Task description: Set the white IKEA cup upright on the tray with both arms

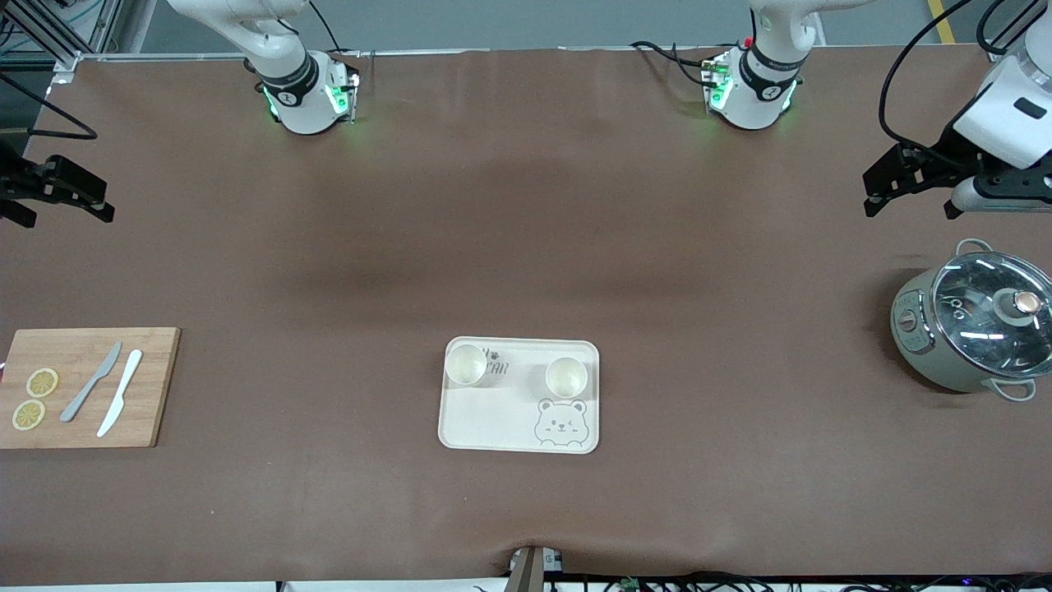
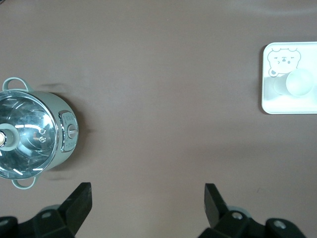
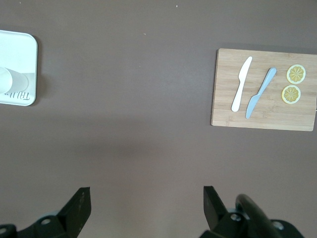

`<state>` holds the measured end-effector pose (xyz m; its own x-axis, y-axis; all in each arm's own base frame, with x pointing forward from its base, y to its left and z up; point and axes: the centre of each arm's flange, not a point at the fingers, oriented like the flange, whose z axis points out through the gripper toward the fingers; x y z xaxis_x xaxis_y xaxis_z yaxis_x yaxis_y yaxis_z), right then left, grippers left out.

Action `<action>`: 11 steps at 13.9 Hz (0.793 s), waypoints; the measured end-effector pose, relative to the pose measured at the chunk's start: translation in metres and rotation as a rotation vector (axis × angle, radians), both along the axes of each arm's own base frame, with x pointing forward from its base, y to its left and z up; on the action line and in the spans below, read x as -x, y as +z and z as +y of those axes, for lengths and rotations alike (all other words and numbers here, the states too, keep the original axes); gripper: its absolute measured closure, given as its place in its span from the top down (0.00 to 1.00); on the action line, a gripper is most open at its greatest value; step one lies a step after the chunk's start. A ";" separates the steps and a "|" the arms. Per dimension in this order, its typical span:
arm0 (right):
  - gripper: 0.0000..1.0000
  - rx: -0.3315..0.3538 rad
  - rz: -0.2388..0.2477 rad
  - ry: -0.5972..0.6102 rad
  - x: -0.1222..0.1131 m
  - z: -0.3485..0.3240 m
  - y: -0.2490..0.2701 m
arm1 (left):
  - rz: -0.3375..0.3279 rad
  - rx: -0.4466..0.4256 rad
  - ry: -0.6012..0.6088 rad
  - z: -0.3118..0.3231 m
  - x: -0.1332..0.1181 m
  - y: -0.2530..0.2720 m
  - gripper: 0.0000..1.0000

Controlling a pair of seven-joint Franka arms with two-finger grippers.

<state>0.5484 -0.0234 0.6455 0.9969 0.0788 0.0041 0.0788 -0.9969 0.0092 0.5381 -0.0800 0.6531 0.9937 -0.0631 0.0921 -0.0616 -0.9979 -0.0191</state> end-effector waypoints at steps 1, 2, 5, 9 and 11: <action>1.00 0.000 0.000 0.002 0.000 0.000 0.000 | -0.005 0.001 -0.002 -0.001 0.000 0.002 1.00; 1.00 0.000 0.000 0.003 0.000 0.000 0.000 | -0.008 0.001 -0.003 -0.002 0.000 0.004 1.00; 1.00 0.000 0.001 0.005 0.000 0.000 0.000 | -0.002 0.002 -0.001 0.000 -0.002 0.000 1.00; 1.00 0.000 0.003 0.006 0.000 0.000 -0.001 | 0.004 0.003 0.011 0.007 -0.005 -0.003 1.00; 1.00 0.000 0.003 0.007 0.000 0.000 -0.001 | -0.004 0.004 0.016 0.009 -0.006 0.001 1.00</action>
